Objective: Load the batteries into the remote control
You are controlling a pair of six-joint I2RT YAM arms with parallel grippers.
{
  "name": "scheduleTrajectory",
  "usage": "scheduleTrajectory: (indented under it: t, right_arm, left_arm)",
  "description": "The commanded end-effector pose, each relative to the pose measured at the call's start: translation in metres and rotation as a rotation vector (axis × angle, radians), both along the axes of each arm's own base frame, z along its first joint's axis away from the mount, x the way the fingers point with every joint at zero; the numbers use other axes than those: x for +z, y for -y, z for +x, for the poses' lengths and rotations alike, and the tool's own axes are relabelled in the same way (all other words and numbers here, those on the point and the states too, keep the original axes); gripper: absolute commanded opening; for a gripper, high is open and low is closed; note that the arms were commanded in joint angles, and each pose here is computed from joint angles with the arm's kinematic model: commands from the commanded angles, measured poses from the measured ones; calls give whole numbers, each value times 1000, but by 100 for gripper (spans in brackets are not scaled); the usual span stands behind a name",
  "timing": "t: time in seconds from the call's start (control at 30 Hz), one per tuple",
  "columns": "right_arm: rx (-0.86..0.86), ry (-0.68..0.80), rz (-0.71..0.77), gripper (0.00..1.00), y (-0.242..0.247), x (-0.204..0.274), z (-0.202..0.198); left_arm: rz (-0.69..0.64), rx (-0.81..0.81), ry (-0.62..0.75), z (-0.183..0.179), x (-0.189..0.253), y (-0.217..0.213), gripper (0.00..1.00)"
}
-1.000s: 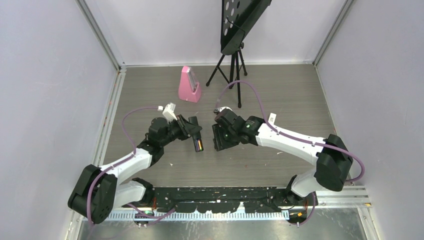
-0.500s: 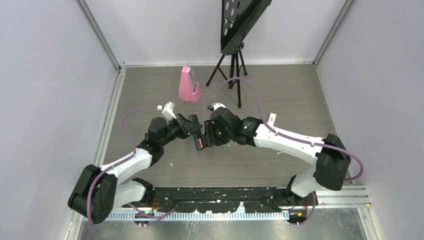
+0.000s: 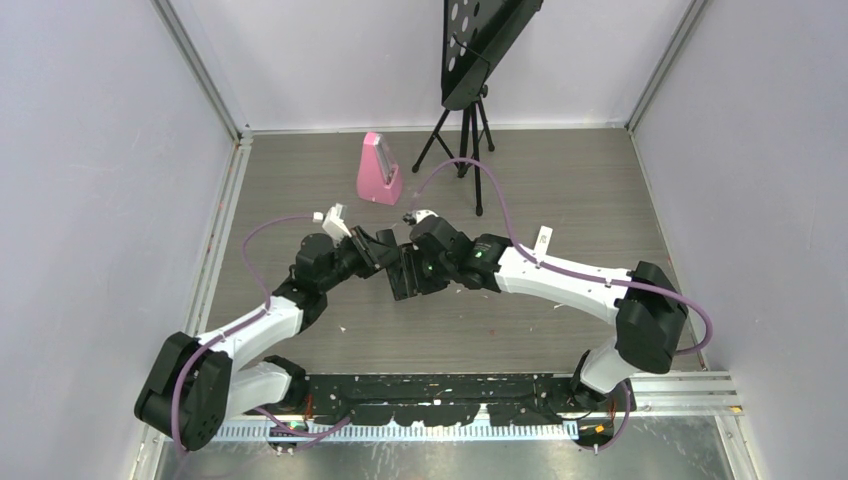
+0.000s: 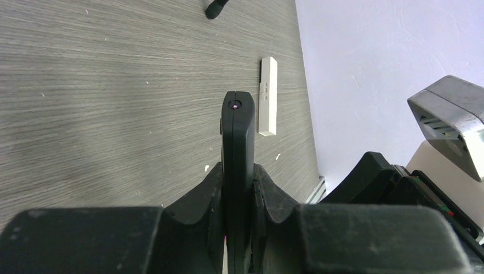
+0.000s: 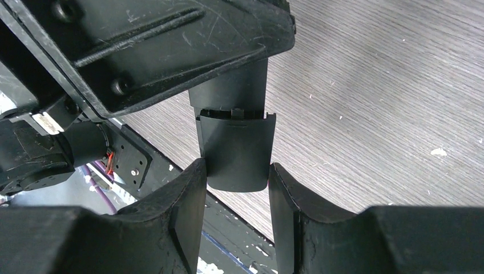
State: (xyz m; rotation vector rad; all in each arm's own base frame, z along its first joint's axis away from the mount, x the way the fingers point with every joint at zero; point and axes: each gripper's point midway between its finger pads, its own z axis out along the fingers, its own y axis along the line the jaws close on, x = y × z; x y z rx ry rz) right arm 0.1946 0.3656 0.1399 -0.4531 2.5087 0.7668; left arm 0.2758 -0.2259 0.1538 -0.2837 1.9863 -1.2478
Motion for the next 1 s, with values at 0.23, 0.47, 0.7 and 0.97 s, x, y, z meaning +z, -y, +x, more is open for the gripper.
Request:
scheduleTrajectory:
  t: [0.23,0.47,0.7,0.97]
  right_arm:
    - [36,-1,63,40,-22,14,-2]
    - [56,-43,36,41,-22,5,-10]
    - [74,-84,-5,44,-23,-6,-18]
    - [37,-54,-23,44,-21,-7,-10]
  left_arm:
    - [-79,0,26,6,32,5,0]
    - [-86,-3,14,2,39,5,0]
    - [-119,-35,-12,-3,48,10,0]
    - [-150,-89,-17,-13,59,15,0]
